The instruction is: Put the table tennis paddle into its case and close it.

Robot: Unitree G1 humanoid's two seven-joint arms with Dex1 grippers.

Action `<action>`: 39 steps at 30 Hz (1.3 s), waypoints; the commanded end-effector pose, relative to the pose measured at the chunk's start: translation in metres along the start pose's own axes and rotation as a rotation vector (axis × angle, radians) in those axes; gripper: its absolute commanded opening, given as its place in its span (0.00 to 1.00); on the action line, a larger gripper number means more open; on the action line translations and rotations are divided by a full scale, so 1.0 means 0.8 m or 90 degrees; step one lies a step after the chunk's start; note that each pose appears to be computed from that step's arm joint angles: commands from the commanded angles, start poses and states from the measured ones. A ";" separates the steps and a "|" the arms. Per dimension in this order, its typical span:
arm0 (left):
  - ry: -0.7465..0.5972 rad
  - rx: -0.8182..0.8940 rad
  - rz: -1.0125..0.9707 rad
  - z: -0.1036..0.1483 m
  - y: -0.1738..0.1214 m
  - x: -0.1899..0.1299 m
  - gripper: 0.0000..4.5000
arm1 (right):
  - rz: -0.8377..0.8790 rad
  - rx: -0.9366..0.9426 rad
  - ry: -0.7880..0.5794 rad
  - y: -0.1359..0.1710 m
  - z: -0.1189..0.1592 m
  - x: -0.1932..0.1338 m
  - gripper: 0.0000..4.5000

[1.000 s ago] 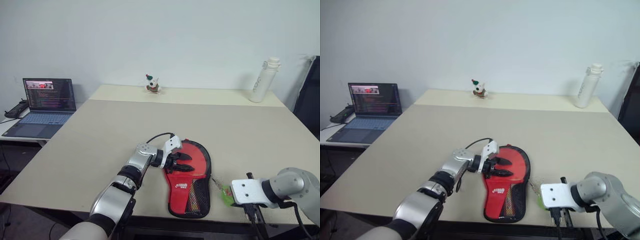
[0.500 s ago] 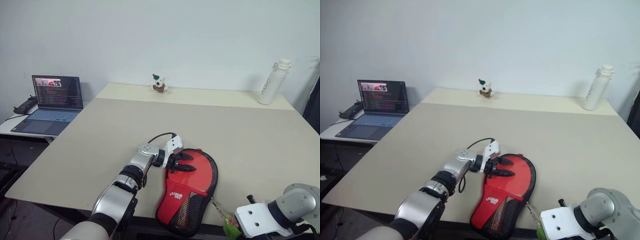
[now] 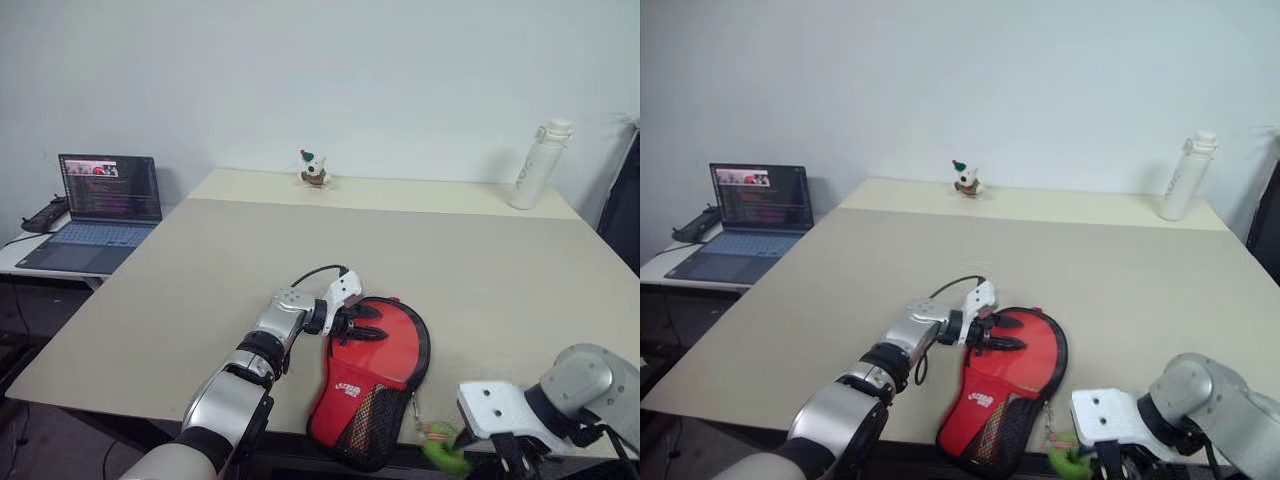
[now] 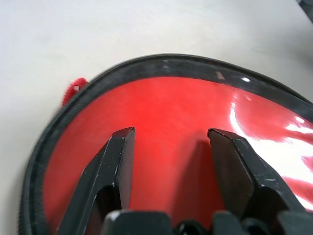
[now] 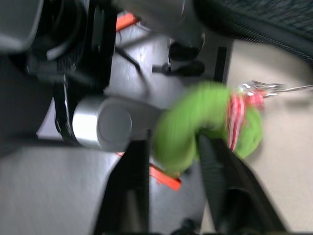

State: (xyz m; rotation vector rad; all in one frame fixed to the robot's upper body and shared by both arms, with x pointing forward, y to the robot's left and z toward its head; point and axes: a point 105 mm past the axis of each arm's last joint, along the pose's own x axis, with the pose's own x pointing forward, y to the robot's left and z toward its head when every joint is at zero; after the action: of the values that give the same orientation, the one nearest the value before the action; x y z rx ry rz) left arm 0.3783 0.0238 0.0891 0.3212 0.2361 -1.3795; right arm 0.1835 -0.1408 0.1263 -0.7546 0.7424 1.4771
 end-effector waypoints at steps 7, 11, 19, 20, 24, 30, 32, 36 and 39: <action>-0.062 0.026 -0.010 0.011 -0.010 -0.081 0.57 | -0.271 0.156 -0.204 -0.108 0.041 -0.039 0.39; -0.051 0.007 -0.016 0.012 -0.028 -0.134 0.57 | -0.356 0.217 -0.244 -0.143 0.024 -0.038 0.39; -0.018 -0.026 0.070 0.004 -0.047 -0.196 0.57 | -0.491 0.294 -0.263 -0.203 -0.013 -0.024 0.39; -0.014 -0.029 0.076 0.001 -0.050 -0.198 0.57 | -0.497 0.302 -0.264 -0.207 -0.017 -0.020 0.39; -0.010 -0.043 0.093 -0.006 -0.060 -0.198 0.57 | -0.503 0.336 -0.265 -0.216 -0.025 -0.005 0.39; -0.012 -0.057 0.110 -0.009 -0.069 -0.196 0.57 | -0.509 0.413 -0.314 -0.230 -0.017 0.005 0.39; -0.011 -0.059 0.117 -0.009 -0.069 -0.198 0.57 | -0.519 0.415 -0.316 -0.232 -0.017 0.001 0.39; -0.004 -0.058 0.123 -0.012 -0.069 -0.200 0.57 | -0.591 0.389 -0.288 -0.241 -0.026 -0.014 0.64; -0.003 -0.057 0.125 -0.012 -0.069 -0.200 0.57 | -0.645 0.392 -0.304 -0.251 -0.027 -0.035 0.72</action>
State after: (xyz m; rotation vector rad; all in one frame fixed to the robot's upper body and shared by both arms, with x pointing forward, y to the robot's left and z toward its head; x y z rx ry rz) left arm 0.2966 0.1666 0.1202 0.2408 0.2992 -1.1676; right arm 0.3768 -0.1587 0.1085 -0.1888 0.3996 0.4612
